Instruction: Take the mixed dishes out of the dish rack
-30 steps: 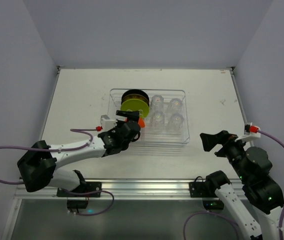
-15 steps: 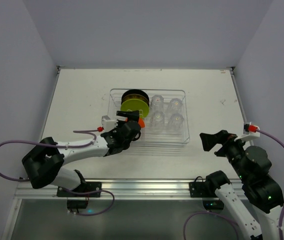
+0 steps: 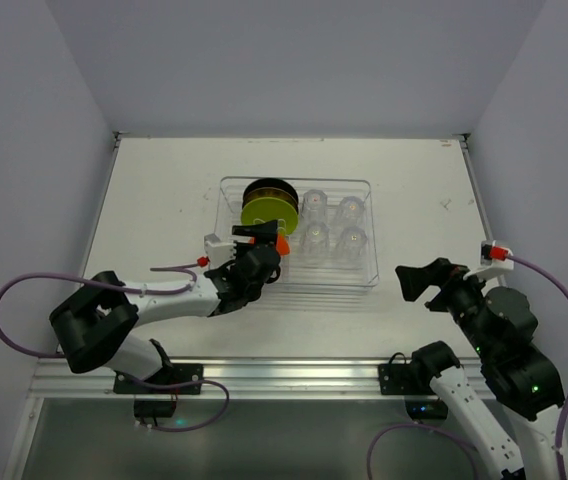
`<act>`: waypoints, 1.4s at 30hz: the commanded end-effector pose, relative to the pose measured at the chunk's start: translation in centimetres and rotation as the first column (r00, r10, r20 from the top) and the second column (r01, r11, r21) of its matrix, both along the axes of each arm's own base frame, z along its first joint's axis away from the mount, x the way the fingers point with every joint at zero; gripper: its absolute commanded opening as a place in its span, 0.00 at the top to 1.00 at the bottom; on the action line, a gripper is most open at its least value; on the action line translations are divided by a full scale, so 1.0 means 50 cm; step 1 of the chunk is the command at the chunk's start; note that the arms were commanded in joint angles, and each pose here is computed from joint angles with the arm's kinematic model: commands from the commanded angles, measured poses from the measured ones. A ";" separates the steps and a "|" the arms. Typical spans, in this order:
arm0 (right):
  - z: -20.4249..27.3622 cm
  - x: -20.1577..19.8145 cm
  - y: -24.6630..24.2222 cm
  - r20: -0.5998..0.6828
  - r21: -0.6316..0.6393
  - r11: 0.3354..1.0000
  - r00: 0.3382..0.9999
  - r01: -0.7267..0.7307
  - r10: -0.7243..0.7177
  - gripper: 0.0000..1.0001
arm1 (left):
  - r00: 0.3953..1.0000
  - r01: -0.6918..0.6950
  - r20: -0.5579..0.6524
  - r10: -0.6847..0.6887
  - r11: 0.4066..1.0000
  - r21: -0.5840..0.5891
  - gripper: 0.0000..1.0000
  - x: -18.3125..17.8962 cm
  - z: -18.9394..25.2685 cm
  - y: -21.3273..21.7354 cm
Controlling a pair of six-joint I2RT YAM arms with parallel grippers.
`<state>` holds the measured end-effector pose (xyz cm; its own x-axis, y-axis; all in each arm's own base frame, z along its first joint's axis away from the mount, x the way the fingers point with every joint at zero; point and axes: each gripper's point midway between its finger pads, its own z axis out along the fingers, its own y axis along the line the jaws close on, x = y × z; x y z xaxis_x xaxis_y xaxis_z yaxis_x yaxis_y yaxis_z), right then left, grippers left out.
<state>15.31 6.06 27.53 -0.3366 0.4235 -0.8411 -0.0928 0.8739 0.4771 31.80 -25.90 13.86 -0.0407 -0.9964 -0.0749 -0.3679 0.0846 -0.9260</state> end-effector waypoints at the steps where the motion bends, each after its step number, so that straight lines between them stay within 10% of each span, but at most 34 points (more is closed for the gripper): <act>1: 0.000 0.010 0.013 0.005 -0.008 1.000 1.000 -0.030 0.030 0.01 | 0.993 -0.072 0.088 0.075 0.997 -0.040 0.18 0.024 0.042 0.017; 42: 0.005 0.001 0.015 0.020 -0.002 0.999 0.999 -0.048 0.048 0.01 | 0.986 -0.034 0.160 0.037 0.999 -0.025 0.56 0.003 0.098 0.011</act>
